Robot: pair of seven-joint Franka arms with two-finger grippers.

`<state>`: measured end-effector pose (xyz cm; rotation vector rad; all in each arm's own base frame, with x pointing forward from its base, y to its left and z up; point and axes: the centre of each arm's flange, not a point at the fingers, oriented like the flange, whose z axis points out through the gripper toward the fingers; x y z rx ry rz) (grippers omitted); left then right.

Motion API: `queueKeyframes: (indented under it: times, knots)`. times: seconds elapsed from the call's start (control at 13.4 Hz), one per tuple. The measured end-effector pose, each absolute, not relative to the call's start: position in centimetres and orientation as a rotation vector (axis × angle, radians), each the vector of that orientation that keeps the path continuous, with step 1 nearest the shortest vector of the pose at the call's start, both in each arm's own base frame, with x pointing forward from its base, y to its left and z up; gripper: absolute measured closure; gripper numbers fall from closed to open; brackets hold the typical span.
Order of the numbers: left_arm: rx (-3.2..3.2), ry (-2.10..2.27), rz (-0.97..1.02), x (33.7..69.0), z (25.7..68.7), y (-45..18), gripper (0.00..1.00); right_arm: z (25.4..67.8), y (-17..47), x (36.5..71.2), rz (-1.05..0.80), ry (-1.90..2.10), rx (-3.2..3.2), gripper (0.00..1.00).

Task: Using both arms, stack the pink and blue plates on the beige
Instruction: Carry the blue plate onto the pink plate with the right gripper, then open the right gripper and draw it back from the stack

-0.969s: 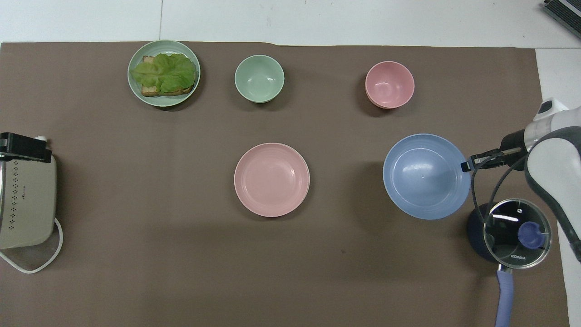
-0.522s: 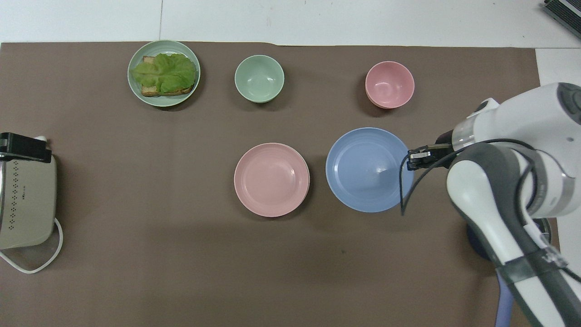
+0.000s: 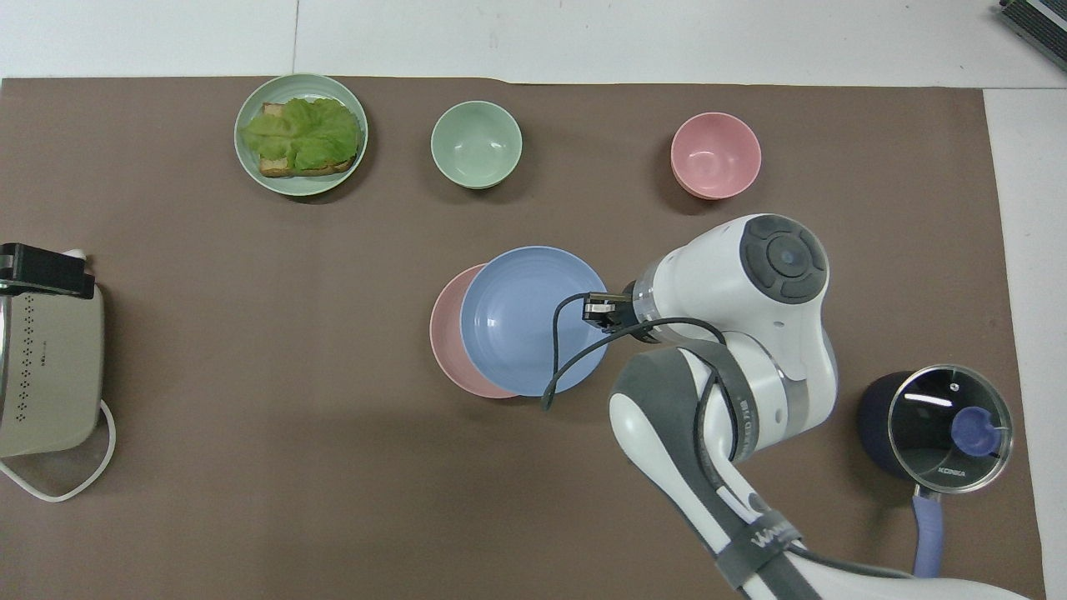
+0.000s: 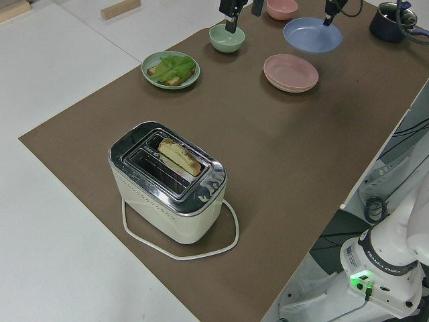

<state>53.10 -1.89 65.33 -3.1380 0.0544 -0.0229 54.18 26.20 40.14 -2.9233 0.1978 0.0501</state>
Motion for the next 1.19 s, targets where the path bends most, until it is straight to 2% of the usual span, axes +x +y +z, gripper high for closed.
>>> queueKeyframes:
  times: [0.67, 1.19]
  knots:
    - [-3.138, 0.054, -0.023, 53.1, 65.3, -1.9, 0.0, 35.6, 29.2, 54.2, 0.04, 0.211, -2.939, 0.96]
    - [-3.138, 0.054, -0.023, 53.1, 65.3, -1.9, 0.0, 34.4, 29.6, 54.0, 0.05, 0.206, -2.946, 0.96]
